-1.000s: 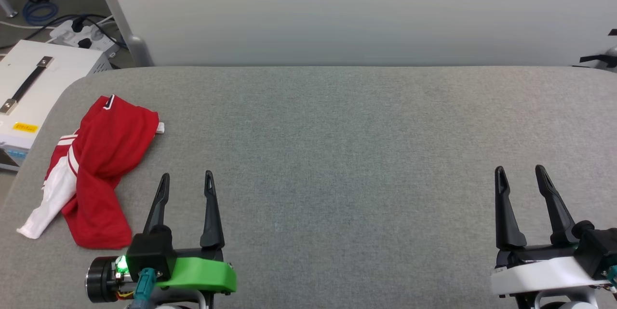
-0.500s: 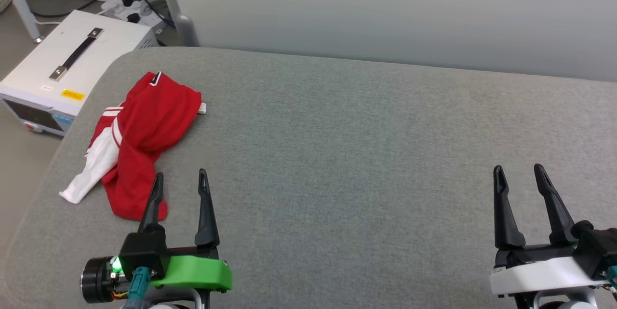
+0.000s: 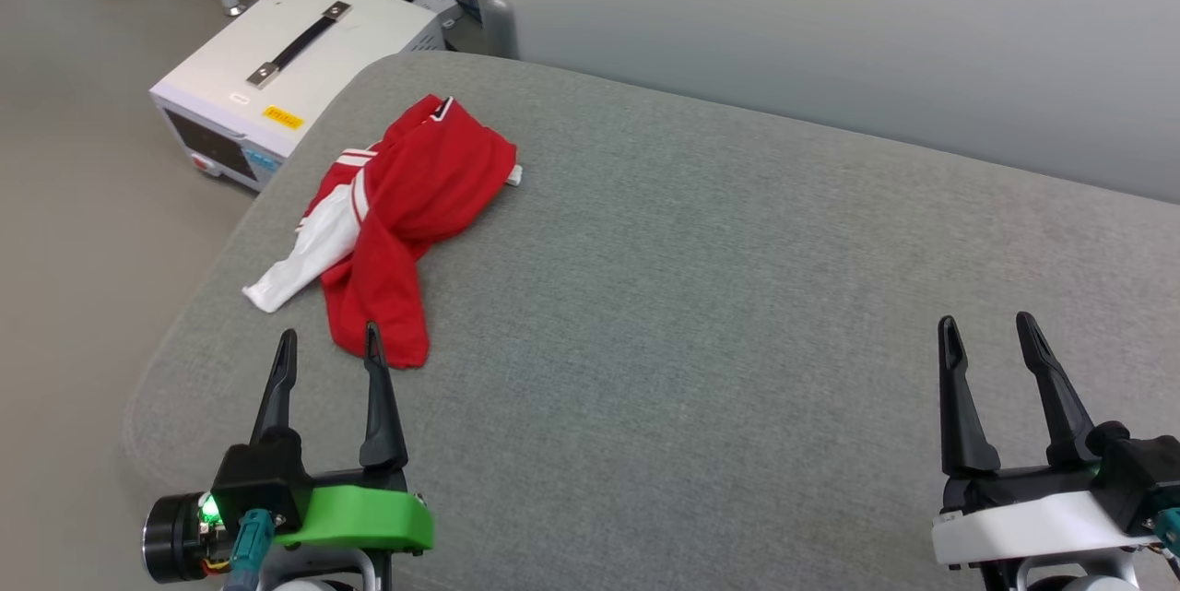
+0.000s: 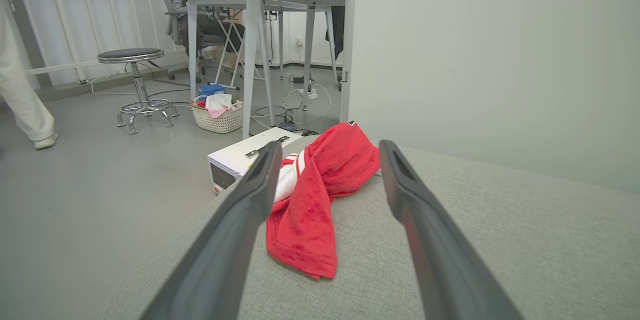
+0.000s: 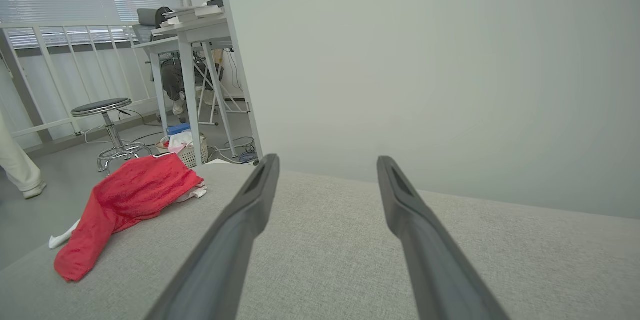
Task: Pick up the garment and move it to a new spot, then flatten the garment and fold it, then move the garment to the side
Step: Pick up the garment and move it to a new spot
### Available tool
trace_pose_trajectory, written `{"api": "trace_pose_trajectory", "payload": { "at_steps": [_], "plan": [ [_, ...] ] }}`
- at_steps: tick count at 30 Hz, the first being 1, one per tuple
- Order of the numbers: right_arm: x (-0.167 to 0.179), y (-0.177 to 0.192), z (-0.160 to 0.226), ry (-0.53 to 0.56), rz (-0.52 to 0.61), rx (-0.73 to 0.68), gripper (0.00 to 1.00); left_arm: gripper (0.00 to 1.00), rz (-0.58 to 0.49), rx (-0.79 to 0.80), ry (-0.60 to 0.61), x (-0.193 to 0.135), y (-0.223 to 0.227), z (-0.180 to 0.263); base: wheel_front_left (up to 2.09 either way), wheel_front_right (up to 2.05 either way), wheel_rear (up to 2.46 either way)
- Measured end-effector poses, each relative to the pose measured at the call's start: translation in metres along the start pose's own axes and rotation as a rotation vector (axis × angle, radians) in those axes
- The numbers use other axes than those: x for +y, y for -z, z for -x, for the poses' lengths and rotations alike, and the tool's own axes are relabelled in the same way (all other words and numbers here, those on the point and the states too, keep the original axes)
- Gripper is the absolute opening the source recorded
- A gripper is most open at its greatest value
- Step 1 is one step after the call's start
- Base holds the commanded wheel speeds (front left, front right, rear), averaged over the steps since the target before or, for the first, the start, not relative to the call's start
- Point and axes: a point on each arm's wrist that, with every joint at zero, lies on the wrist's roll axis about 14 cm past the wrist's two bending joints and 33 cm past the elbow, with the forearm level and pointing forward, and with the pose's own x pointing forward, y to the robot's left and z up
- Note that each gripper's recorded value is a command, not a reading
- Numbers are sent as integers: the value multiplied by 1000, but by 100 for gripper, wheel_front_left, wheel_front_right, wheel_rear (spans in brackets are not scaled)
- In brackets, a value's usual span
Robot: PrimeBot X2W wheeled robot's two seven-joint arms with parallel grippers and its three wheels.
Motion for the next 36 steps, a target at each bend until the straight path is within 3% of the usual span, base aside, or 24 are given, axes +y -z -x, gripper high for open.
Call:
{"api": "trace_pose_trajectory", "payload": {
  "at_steps": [13,23,28,36],
  "plan": [
    [52,20,-27,-164,-48,30,100,100,-30,4,-177,56,-7,28,0,0,0],
    [67,30,-33,-209,-73,49,100,100,-28,8,-242,76,-9,35,0,0,0],
    [59,28,-33,-189,-59,42,100,100,-17,-55,-191,73,-25,11,0,0,0],
    [42,23,-42,-153,-15,3,100,100,-8,-260,-100,76,-85,-69,0,0,0]
  ]
}}
